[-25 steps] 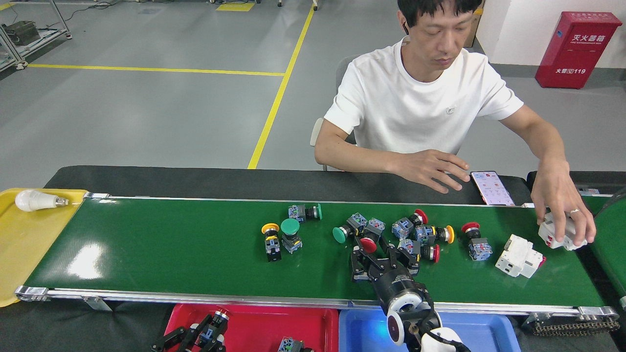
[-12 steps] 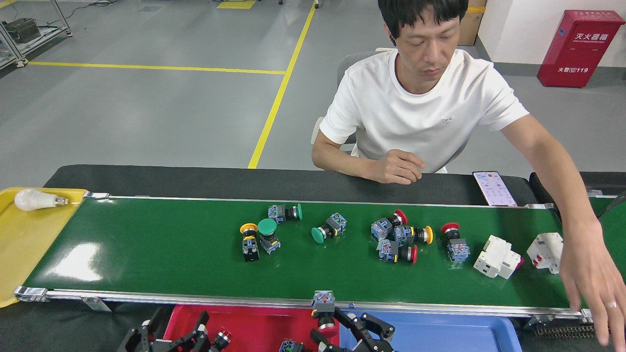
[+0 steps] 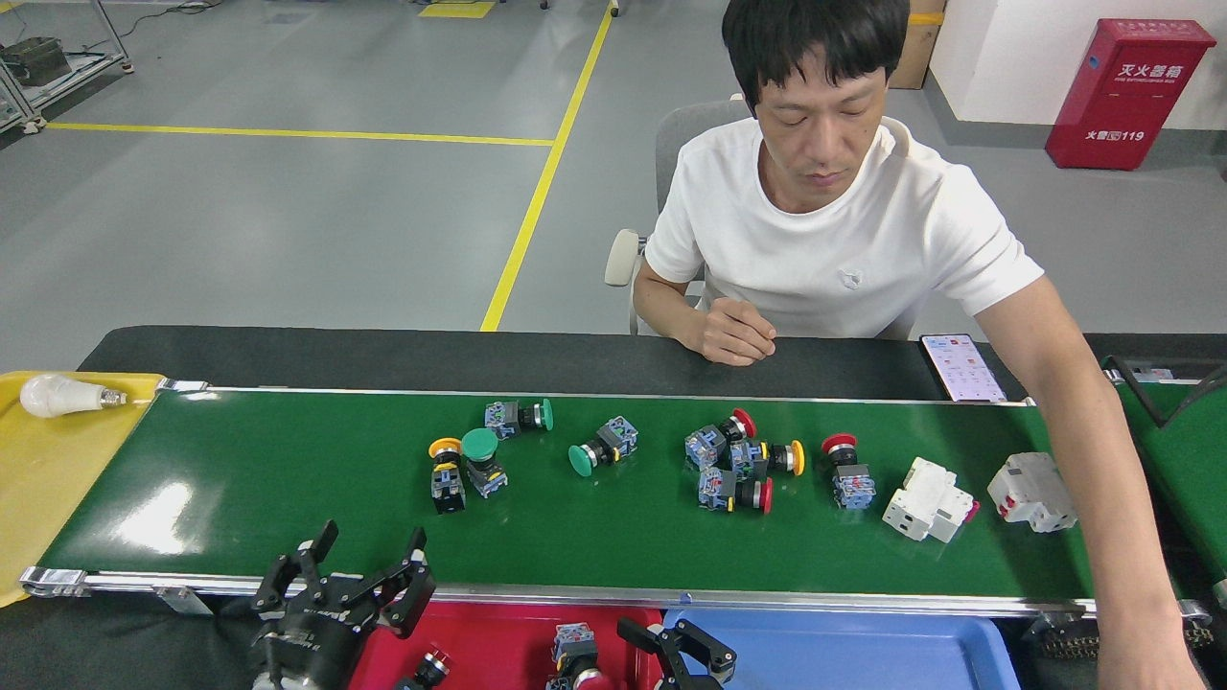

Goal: Pick switch part from conveyor to tray

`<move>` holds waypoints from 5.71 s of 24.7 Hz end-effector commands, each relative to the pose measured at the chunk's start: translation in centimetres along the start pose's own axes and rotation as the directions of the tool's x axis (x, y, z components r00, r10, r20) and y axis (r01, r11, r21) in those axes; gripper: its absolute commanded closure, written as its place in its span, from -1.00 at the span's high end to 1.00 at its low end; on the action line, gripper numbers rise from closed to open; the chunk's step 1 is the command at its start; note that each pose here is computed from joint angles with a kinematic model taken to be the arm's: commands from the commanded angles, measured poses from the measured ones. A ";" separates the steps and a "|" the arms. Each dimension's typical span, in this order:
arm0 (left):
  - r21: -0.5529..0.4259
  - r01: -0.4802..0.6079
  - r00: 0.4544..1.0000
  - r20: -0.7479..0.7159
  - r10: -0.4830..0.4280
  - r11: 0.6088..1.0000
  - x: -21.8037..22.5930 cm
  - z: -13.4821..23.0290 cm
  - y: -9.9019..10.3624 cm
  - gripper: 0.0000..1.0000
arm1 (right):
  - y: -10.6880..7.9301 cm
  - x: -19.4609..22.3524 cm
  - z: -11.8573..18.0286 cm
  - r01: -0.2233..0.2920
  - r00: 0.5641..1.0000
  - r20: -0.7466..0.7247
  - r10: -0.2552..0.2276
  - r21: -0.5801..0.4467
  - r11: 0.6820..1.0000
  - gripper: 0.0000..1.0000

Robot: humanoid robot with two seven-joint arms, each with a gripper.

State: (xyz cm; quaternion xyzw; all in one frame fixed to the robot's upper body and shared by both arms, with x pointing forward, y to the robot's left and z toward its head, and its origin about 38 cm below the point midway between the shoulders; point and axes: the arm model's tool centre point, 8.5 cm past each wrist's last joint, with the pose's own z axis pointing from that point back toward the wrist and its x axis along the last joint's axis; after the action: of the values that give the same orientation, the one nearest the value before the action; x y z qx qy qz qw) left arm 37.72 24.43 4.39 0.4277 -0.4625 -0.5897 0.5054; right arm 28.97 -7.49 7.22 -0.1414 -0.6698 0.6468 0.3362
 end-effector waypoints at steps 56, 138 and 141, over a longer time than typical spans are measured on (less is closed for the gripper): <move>0.024 0.120 0.921 0.370 -0.120 0.992 4.3 10.7 -3.5 1.00 | -0.6 -12.8 -2.1 -0.127 0.885 -0.440 0.153 0.088 0.988 0.45; 0.032 0.124 0.968 0.214 -0.128 0.992 3.5 10.7 -3.8 1.00 | -1.0 -11.7 16.7 -0.270 0.658 -0.752 0.025 -0.205 0.941 1.00; 0.039 0.075 0.979 0.185 -0.081 0.996 2.8 10.8 -3.5 1.00 | -1.0 -12.0 17.0 -0.272 0.636 -0.771 0.020 -0.201 0.941 1.00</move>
State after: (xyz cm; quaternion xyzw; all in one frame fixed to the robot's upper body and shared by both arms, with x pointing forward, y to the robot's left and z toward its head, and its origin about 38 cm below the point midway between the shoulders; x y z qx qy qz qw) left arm 25.93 22.82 2.25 0.3879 -0.4902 -0.6522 0.4288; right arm 27.12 -27.79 5.36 -0.4884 -0.5420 0.4525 0.5128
